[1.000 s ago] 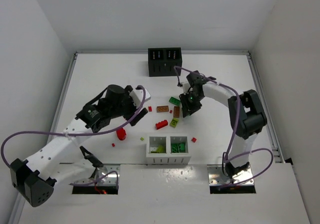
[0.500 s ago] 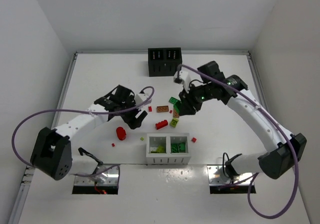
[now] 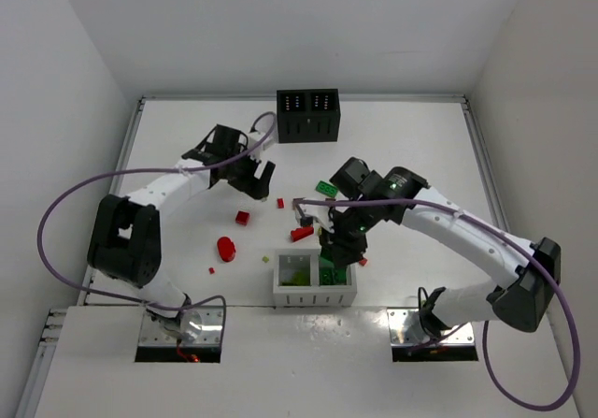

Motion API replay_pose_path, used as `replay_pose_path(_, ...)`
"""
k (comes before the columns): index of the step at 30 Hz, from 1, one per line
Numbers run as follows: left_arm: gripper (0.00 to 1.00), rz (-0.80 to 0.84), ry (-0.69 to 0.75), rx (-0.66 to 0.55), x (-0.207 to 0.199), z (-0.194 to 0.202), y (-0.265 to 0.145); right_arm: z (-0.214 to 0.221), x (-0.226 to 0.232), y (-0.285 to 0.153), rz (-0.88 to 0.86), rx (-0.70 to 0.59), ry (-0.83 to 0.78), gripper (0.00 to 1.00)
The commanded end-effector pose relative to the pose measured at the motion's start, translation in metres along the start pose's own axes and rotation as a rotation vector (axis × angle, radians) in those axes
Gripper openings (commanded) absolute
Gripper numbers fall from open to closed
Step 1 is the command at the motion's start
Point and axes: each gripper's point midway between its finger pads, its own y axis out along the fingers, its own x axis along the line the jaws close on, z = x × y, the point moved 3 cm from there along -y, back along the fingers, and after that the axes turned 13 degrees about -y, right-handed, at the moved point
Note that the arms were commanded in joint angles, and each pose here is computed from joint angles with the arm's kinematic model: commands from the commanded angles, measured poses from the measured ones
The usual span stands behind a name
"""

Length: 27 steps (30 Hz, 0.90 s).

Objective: Sort the legos into containers by color

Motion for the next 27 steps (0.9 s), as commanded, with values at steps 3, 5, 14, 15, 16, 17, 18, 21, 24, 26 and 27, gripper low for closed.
replay_pose_path(3, 0.93, 0.013, -0.103, -0.092, 0.008, -0.044, 0.005, 0.021, 0.015, 0.011, -0.017, 0.075, -0.057, 0.05)
replay_pose_path(5, 0.94, 0.012, -0.117, -0.08, 0.01, -0.044, 0.011, 0.027, 0.015, 0.017, -0.013, 0.098, -0.062, 0.1)
replay_pose_path(14, 0.93, -0.024, -0.143, -0.01, 0.02, -0.029, 0.04, 0.021, 0.003, 0.023, 0.073, 0.085, -0.06, 0.49)
replay_pose_path(15, 0.93, -0.035, -0.151, -0.019, 0.022, -0.032, 0.043, 0.02, 0.002, 0.023, 0.079, 0.078, -0.055, 0.51)
replay_pose_path(16, 0.92, -0.051, -0.155, -0.008, 0.026, -0.029, 0.047, 0.019, 0.003, 0.024, 0.074, 0.079, -0.063, 0.53)
replay_pose_path(17, 0.92, -0.062, -0.164, -0.008, 0.028, -0.031, 0.049, 0.02, 0.002, 0.024, 0.081, 0.085, -0.063, 0.58)
replay_pose_path(18, 0.91, -0.074, -0.175, -0.002, 0.031, -0.028, 0.055, 0.019, 0.003, 0.024, 0.081, 0.084, -0.054, 0.59)
replay_pose_path(21, 0.85, -0.088, -0.187, 0.004, 0.035, -0.028, 0.064, 0.019, 0.0, 0.024, 0.088, 0.091, -0.054, 0.6)
replay_pose_path(24, 0.74, -0.088, -0.187, 0.004, 0.036, -0.03, 0.066, 0.016, -0.002, 0.022, 0.103, 0.09, -0.049, 0.6)
replay_pose_path(26, 0.65, -0.086, -0.17, 0.008, 0.029, -0.029, 0.068, 0.012, -0.004, 0.018, 0.128, 0.078, -0.049, 0.6)
replay_pose_path(27, 0.62, -0.088, -0.164, 0.021, 0.029, -0.024, 0.069, 0.012, -0.004, 0.018, 0.128, 0.078, -0.049, 0.6)
